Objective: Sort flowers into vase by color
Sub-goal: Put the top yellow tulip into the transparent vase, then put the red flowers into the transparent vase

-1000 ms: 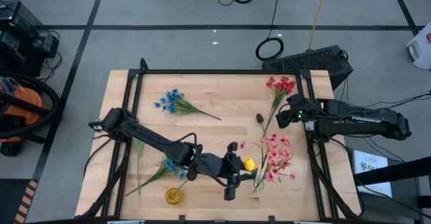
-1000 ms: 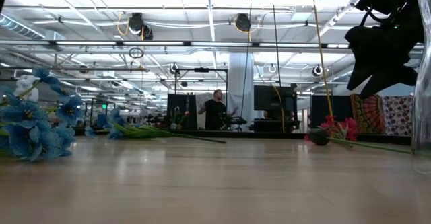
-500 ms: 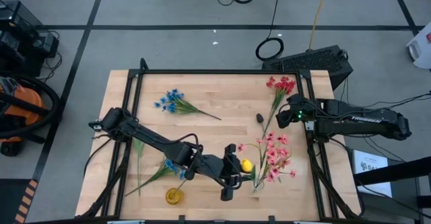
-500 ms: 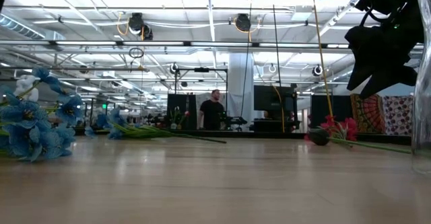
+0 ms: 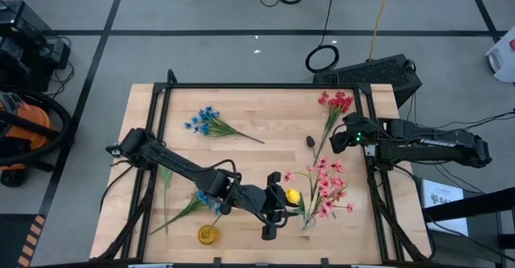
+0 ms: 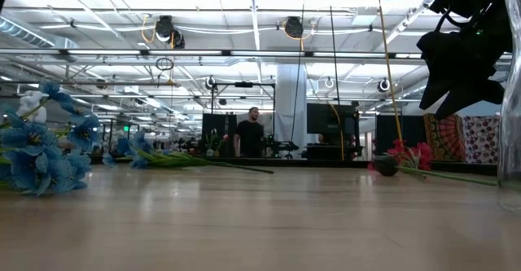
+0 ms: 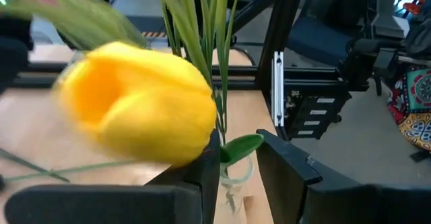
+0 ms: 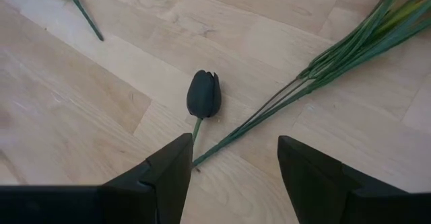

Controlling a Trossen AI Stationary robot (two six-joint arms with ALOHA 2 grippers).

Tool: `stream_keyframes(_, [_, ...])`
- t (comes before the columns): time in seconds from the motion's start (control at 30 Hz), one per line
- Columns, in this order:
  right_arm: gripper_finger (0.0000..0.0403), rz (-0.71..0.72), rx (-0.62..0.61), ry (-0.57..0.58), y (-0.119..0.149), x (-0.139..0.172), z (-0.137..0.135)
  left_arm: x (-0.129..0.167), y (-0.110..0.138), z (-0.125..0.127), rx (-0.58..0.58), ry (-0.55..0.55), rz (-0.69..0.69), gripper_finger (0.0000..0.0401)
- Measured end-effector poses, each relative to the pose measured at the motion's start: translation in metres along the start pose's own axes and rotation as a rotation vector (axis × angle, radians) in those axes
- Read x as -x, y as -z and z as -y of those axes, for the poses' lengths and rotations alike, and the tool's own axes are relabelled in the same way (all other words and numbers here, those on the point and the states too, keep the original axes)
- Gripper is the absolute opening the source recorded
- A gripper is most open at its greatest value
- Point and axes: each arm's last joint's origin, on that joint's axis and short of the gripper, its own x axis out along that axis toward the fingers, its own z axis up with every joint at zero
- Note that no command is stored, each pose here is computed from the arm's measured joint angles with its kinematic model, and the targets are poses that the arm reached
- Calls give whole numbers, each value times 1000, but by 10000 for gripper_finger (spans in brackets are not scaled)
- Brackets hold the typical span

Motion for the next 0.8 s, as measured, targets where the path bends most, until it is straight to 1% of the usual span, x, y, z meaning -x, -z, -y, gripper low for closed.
stream_keyframes(0.2, [210, 0, 4, 0, 0, 0, 0, 24, -13, -4, -14, -11, -35, 103])
stream_keyframes(0.4, [210, 0, 3, 0, 0, 0, 0, 56, -33, -12, -6, -29, -43, 103])
stream_keyframes(0.47, [210, -1, 4, 0, 0, 0, 0, 68, -37, -14, -9, -62, -58, 101])
stream_keyframes(0.53, [210, -1, 4, 0, 0, 0, 0, 80, -41, -19, 16, -135, -59, 100])
stream_keyframes(0.63, [210, -1, 4, 0, 0, 0, 0, 105, -45, -28, 79, -287, -85, 100])
stream_keyframes(0.8, [210, -1, 3, 0, 0, 0, 0, 148, -39, -55, 223, -551, -198, 100])
